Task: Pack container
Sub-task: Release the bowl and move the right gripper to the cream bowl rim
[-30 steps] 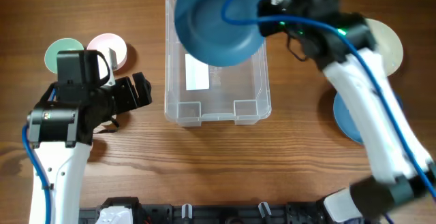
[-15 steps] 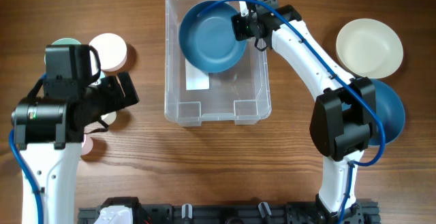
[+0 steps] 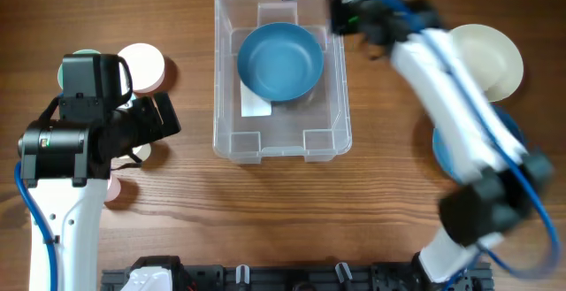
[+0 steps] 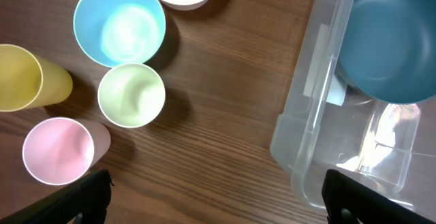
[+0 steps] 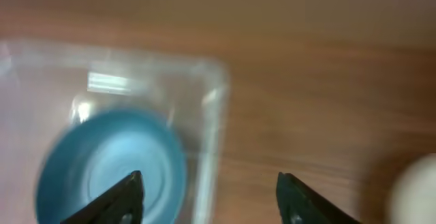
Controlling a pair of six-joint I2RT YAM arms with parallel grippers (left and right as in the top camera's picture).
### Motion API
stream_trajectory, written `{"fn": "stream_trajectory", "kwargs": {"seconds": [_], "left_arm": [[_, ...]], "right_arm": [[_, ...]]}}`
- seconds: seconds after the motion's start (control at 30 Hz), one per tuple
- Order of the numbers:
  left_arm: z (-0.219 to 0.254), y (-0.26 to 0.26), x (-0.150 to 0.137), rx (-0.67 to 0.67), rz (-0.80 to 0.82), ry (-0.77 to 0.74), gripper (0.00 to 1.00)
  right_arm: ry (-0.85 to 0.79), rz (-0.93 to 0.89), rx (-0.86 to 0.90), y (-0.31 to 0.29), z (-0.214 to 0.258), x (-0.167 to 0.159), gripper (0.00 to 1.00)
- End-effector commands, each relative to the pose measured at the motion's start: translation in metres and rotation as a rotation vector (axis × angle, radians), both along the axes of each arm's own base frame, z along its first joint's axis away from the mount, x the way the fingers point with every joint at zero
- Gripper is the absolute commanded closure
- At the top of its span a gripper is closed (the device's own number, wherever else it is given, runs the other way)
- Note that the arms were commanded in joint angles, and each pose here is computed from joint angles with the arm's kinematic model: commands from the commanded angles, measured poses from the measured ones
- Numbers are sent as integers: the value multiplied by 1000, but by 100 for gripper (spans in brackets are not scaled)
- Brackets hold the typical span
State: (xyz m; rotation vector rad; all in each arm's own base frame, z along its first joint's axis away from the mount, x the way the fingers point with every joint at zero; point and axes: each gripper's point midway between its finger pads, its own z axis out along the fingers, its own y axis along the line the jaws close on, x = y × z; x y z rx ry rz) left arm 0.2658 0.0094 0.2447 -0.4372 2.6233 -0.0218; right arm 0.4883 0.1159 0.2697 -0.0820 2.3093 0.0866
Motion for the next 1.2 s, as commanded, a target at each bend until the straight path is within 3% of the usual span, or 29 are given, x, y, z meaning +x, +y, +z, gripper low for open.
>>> {"fn": "stream_trajectory", "kwargs": {"seconds": [0.0, 0.1, 0.17, 0.33, 0.5, 0.7, 0.83, 0.93, 1.1, 1.17], "left_arm": [[6, 3, 3, 21, -1, -19, 0], [6, 3, 3, 20, -1, -19, 0], [6, 3, 3, 20, -1, -19, 0], [6, 3, 3, 20, -1, -19, 0], [6, 3, 3, 20, 0, -19, 0], [6, 3, 3, 18, 2, -19, 0], [6, 3, 3, 18, 2, -19, 0], [6, 3, 3, 18, 2, -19, 0], [6, 3, 3, 18, 2, -19, 0], [6, 3, 3, 18, 2, -19, 0]], "right_arm": [[-89, -338, 82, -114, 56, -20, 35], [33, -377, 49, -176, 23, -30, 33], [163, -395, 12, -203, -23, -33, 25], [428, -345, -41, -216, -135, -21, 18], [557, -335, -35, -216, -206, -16, 17], [590, -298, 22, -206, -238, -10, 30], [625, -280, 14, -205, -253, -14, 30], [635, -274, 11, -203, -257, -14, 39], [632, -274, 11, -203, -257, -14, 69], [631, -274, 11, -203, -257, -13, 74]]}}
